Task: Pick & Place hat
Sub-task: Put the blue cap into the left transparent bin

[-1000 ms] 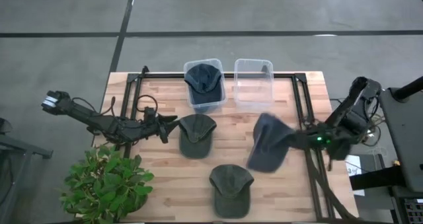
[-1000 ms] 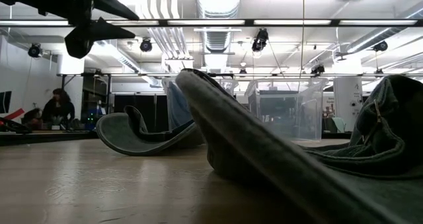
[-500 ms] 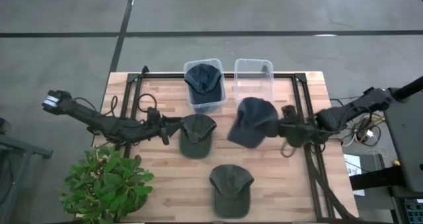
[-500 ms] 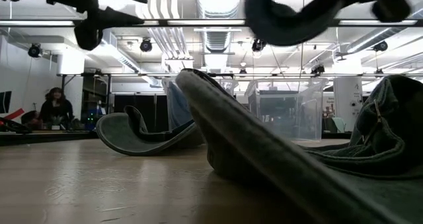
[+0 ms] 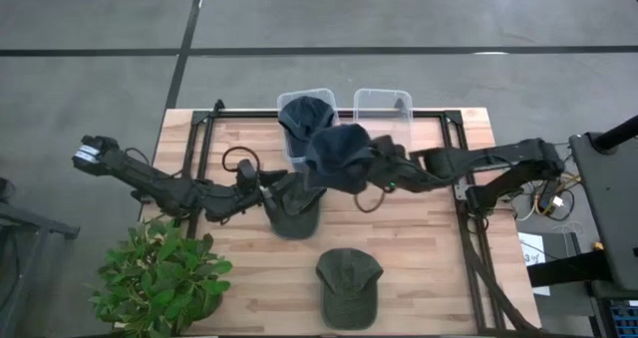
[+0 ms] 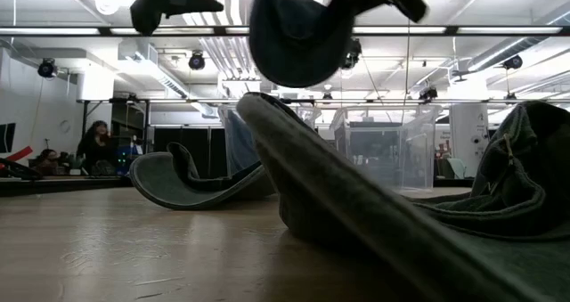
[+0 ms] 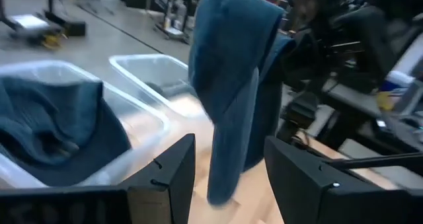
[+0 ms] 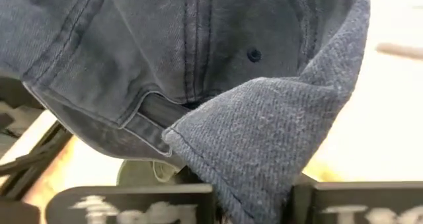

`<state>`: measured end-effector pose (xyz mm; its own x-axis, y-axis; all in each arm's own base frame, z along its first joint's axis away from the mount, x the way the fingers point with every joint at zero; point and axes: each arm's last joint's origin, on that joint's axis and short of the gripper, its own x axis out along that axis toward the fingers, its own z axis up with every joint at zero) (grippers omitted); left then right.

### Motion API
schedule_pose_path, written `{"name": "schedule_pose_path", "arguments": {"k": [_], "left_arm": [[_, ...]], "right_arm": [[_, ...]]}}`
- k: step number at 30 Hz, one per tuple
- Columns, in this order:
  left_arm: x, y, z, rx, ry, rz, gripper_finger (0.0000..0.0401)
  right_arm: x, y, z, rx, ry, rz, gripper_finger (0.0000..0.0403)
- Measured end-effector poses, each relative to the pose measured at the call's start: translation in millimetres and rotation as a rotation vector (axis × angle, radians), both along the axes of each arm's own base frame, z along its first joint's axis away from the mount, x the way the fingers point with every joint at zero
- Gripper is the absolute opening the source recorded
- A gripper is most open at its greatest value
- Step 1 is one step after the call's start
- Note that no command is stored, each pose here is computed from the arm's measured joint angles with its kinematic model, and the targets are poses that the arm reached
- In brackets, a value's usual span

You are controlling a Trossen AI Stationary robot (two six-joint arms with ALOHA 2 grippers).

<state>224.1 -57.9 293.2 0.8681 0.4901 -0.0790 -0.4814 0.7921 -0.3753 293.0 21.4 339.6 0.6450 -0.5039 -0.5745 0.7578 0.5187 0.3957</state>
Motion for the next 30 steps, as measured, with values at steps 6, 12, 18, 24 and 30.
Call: {"name": "schedule_pose_path", "arguments": {"k": [6,12,18,24,30], "left_arm": [[8.1,-1.1,0.9,0.076,0.054,0.083,0.0172],[9.3,-0.8,0.7,0.082,0.059,0.12,0.0172],[9.4,-0.7,1.3,0.082,0.059,0.123,0.0172],[8.9,2.1,-2.7,0.087,0.093,0.149,0.0172],[9.8,8.1,-2.8,0.077,0.086,0.195,0.0172]], "right_arm": [[34.9,-2.6,21.5,-0.122,0.049,0.085,0.0012],[51.2,-3.3,26.9,-0.173,0.14,0.106,0.0012],[63.4,-2.1,31.6,-0.213,0.152,0.123,0.0012],[66.2,-1.4,39.9,-0.232,0.143,0.144,0.0012],[61.3,-1.5,45.9,-0.213,0.121,0.161,0.0012]]}}
